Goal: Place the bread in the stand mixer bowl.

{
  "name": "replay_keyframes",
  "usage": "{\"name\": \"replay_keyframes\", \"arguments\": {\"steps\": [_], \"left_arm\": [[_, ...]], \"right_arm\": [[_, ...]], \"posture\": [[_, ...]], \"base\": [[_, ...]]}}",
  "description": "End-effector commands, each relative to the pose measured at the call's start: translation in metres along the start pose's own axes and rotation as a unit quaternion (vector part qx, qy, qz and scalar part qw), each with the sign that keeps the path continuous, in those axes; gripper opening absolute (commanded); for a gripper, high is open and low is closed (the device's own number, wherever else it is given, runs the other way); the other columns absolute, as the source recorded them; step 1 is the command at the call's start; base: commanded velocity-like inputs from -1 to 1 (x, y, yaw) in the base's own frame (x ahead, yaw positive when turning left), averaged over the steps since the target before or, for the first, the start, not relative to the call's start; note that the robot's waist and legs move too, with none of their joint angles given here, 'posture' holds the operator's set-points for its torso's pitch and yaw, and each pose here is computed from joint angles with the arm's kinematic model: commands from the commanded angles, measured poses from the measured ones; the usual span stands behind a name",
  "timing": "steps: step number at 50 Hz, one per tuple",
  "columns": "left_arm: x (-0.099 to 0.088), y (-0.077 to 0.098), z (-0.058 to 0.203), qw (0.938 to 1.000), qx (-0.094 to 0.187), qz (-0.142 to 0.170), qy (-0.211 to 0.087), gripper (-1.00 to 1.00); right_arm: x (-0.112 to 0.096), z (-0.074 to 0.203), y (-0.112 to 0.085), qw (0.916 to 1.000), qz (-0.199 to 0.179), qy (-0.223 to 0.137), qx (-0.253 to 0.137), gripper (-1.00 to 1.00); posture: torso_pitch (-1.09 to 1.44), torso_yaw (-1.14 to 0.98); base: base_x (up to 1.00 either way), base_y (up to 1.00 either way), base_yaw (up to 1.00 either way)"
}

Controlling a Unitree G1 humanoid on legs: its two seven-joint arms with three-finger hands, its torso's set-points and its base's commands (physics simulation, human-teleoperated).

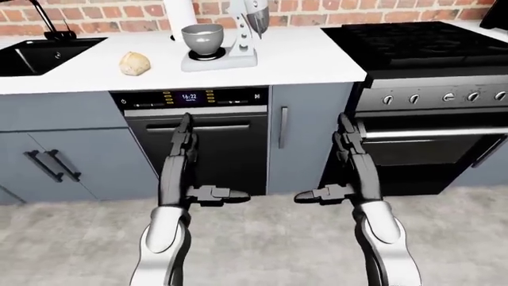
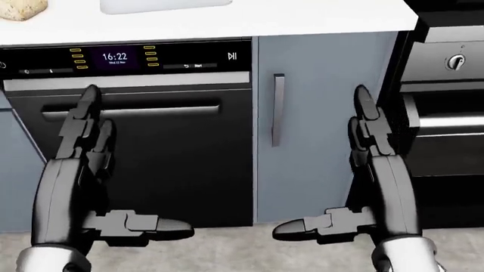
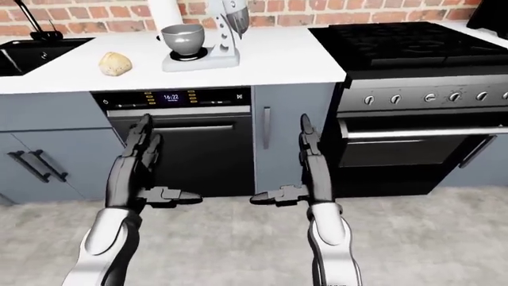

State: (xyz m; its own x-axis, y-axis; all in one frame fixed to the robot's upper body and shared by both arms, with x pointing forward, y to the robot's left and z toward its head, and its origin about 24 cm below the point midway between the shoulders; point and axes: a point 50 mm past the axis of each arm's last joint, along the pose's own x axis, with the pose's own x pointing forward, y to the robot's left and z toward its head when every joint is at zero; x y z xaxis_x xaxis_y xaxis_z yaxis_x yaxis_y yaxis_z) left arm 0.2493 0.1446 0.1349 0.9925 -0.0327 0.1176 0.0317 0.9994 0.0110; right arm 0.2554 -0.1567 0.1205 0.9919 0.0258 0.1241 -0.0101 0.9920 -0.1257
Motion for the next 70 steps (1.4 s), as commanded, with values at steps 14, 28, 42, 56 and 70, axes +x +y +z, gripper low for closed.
{"name": "replay_keyframes", "arguments": {"steps": [14, 28, 42, 56, 70], "left_arm": [[-0.001, 0.001, 0.009, 0.9995, -0.004, 0.005, -0.031, 1.0], [-0.001, 0.001, 0.007, 0.9995, -0.004, 0.006, -0.03, 1.0], [-0.003, 0.003, 0.012, 0.9992, -0.01, 0.008, -0.037, 1.0], [-0.004, 0.003, 0.03, 0.9984, -0.012, 0.008, -0.055, 1.0], [-0.004, 0.003, 0.029, 0.9984, -0.013, 0.009, -0.054, 1.0]], "right_arm": [[0.0, 0.009, 0.002, 0.9995, 0.003, -0.032, -0.001, 1.0], [0.0, 0.008, 0.003, 0.9995, 0.003, -0.032, -0.002, 1.0], [0.001, 0.017, 0.0, 0.9992, 0.001, -0.037, -0.013, 1.0], [0.0, 0.021, -0.001, 0.9991, -0.001, -0.04, -0.016, 1.0], [0.001, 0.021, 0.0, 0.999, 0.001, -0.04, -0.017, 1.0]], "posture": [[0.0, 0.0], [0.0, 0.0], [0.0, 0.0], [0.0, 0.0], [0.0, 0.0]], "base": [[0.0, 0.2, 0.0], [0.0, 0.2, 0.0], [0.0, 0.2, 0.0], [0.0, 0.21, 0.0], [0.0, 0.2, 0.0]]}}
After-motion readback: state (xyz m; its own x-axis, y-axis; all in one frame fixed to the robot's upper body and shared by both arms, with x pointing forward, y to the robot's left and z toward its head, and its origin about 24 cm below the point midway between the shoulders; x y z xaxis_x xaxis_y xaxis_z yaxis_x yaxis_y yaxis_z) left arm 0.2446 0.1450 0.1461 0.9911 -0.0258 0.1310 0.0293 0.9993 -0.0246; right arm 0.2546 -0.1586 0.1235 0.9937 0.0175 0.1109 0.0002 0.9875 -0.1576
